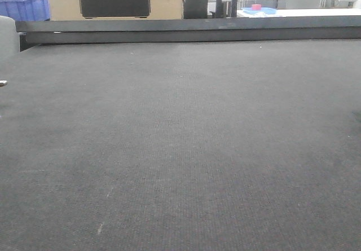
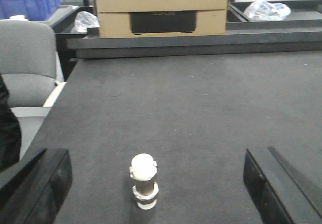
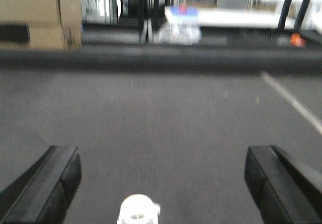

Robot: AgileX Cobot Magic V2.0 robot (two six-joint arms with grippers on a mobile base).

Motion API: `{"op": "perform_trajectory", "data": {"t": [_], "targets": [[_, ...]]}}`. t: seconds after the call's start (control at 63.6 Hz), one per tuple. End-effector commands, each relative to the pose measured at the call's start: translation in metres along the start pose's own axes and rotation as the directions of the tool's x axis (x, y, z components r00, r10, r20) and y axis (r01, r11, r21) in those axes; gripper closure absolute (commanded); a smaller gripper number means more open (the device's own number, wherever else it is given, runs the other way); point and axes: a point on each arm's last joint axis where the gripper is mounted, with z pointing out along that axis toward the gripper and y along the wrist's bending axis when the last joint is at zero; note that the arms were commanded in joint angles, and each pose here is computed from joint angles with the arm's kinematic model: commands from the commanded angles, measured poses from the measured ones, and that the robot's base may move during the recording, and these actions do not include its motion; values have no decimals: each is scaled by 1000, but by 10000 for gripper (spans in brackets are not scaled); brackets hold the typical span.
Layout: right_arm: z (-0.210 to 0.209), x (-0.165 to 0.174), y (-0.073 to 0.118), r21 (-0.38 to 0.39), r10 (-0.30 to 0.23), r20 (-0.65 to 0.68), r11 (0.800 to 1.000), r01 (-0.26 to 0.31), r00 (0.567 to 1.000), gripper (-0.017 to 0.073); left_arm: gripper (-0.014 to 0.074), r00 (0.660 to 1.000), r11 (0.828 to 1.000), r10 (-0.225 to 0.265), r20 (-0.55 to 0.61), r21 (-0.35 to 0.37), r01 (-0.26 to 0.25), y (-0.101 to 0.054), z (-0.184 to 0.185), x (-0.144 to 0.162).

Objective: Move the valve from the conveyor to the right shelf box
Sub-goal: 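Lower the right gripper onto a white valve on the conveyor and grasp it, then lower the left gripper over the second white valve and close on it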

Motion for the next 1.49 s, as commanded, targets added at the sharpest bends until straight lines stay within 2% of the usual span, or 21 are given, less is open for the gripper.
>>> {"op": "perform_trajectory", "data": {"t": [0.0, 0.11, 0.173, 0.252, 0.362, 0.456, 0.535, 0.629, 0.739, 0.959, 1.242, 1.478], "targets": [[25, -12, -1, 6, -12, -170, 1000, 13, 985, -9, -6, 1000, 1000, -10, 8, 22, 10, -2, 1, -4], [56, -28, 1, 0, -13, -353, 1000, 14, 936, -9, -6, 1000, 1000, -10, 4, 25, 10, -2, 2, -3], [73, -38, 4, -20, -24, -453, 1000, 17, 891, -9, -6, 1000, 1000, -10, 4, 25, 10, -2, 2, -3], [94, -41, 11, -50, -47, -569, 998, 23, 821, -9, -6, 1000, 1000, -10, 4, 25, 10, -2, 2, -3], [122, -40, 16, -65, -64, -720, 998, 25, 691, -9, -6, 1000, 1000, -10, 4, 25, 10, -2, 2, -3], [145, -35, 17, -63, -64, -771, 998, 25, 633, -9, -6, 1000, 1000, -10, 4, 25, 10, -2, 2, -3], [160, -26, 17, -59, -62, -792, 998, 24, 607, -9, -6, 1000, 1000, -10, 4, 25, 10, -2, 2, -3], [177, -10, 14, -25, -25, -835, 1000, 8, 550, -9, -6, 1000, 1000, -10, 4, 25, 10, -2, 2, -3], [194, 6, 12, -17, -19, -869, 1000, 8, 494, -9, -6, 1000, 1000, -10, 4, 25, 10, -2, 2, -3], [220, 33, 17, -16, 3, -903, 999, -40, 430, -9, -6, 1000, 1000, -10, 4, 25, 10, -2, 2, -3], [233, 64, 18, -11, 7, -919, 999, -42, 395, -9, -6, 1000, 1000, -10, 4, 25, 10, -2, 2, -3], [236, 72, 17, -9, 10, -904, 999, -43, 428, -9, -6, 1000, 1000, -10, 4, 25, 10, -2, 2, -3]]}}
